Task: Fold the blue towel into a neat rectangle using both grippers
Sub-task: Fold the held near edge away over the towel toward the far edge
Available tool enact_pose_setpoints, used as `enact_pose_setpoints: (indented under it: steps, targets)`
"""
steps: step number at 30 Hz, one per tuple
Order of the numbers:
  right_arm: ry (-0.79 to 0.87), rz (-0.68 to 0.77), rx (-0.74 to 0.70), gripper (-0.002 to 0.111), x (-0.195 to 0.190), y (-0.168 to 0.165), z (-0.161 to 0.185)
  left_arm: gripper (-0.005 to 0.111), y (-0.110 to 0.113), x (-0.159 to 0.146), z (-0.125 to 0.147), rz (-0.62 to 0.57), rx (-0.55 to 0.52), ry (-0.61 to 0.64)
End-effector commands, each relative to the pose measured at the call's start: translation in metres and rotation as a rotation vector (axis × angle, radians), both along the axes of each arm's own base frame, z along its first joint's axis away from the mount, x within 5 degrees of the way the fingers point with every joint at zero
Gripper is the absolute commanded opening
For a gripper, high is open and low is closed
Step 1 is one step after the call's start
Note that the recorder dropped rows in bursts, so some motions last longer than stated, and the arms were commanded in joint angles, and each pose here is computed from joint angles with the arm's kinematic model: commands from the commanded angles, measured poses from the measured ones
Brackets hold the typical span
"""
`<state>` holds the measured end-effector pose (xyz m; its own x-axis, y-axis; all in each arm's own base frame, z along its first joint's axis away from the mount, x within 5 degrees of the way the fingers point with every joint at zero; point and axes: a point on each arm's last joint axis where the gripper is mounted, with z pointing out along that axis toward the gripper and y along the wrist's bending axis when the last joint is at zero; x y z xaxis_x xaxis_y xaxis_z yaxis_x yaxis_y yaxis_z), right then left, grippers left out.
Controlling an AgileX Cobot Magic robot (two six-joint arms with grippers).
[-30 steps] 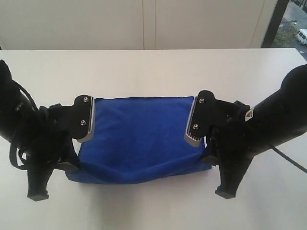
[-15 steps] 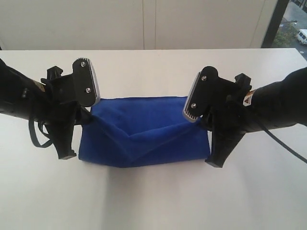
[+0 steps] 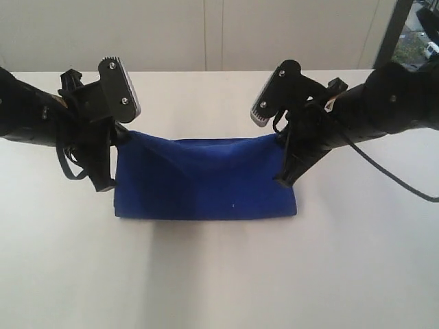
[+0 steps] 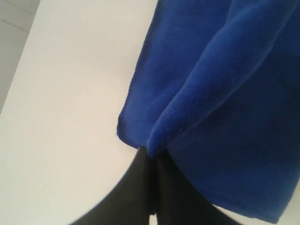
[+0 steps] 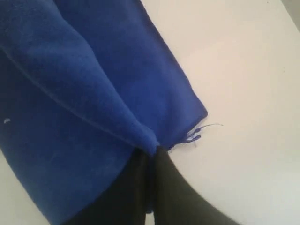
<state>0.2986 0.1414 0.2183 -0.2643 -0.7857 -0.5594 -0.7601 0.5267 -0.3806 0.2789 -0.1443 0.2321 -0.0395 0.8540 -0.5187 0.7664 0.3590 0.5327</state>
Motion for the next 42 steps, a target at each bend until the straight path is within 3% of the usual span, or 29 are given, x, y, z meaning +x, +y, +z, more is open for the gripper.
enact_pose_setpoints:
  steps: [1, 20, 28, 42]
  targets:
    - [-0.007, -0.025, -0.001, 0.000, 0.016, -0.002, -0.001, 0.000, 0.000, 0.012, 0.000, 0.020, -0.003, -0.001]
    - [-0.018, -0.075, 0.002, 0.000, 0.067, -0.002, -0.015, 0.000, -0.017, 0.057, -0.013, 0.019, 0.010, -0.041]
    - [-0.026, -0.097, 0.005, 0.000, 0.087, -0.003, -0.020, 0.000, -0.007, 0.078, -0.017, 0.068, 0.009, -0.050]
    - [-0.070, -0.119, 0.012, 0.000, 0.111, 0.000, -0.041, 0.000, -0.011, 0.095, -0.040, 0.089, 0.016, -0.079]
